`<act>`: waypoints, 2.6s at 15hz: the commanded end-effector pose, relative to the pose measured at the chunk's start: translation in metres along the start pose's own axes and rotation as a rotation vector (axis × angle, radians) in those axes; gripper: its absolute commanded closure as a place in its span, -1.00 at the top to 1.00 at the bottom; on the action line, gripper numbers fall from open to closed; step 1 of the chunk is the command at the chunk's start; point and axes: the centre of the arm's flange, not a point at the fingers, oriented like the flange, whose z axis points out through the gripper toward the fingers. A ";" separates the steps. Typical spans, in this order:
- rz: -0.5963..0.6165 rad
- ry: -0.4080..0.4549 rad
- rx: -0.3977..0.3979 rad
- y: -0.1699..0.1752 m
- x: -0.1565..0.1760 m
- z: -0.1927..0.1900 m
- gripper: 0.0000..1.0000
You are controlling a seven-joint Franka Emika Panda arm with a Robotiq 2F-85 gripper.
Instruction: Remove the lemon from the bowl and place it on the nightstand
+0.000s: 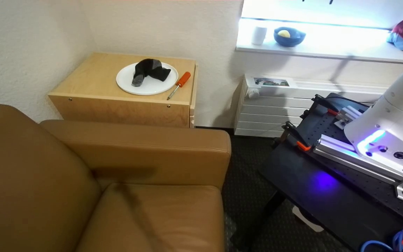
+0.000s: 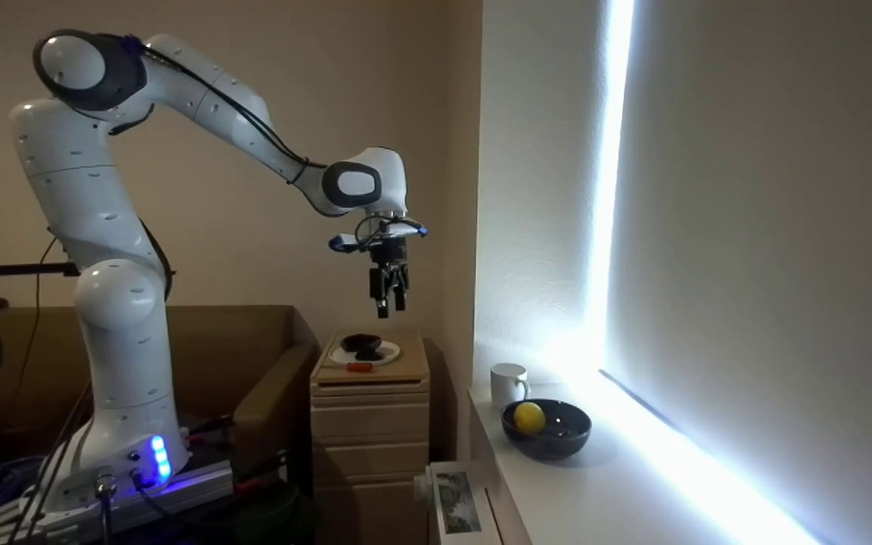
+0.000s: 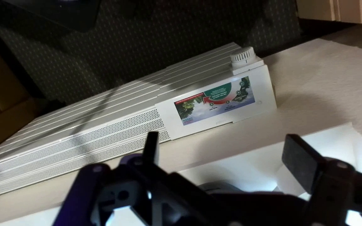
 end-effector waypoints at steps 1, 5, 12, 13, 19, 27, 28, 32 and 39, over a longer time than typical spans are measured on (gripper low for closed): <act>0.004 -0.002 0.003 -0.003 0.000 -0.002 1.00; -0.005 0.103 -0.027 -0.019 0.028 0.019 1.00; 0.119 0.440 -0.081 -0.008 0.186 0.062 1.00; 0.196 0.414 -0.064 -0.012 0.206 0.072 1.00; 0.303 0.260 -0.057 -0.027 0.199 0.096 1.00; 0.672 0.137 -0.002 -0.063 0.243 0.139 1.00; 0.722 0.113 0.023 -0.068 0.251 0.145 1.00; 0.910 0.034 0.054 -0.076 0.268 0.163 1.00; 1.184 -0.041 -0.039 -0.074 0.273 0.195 1.00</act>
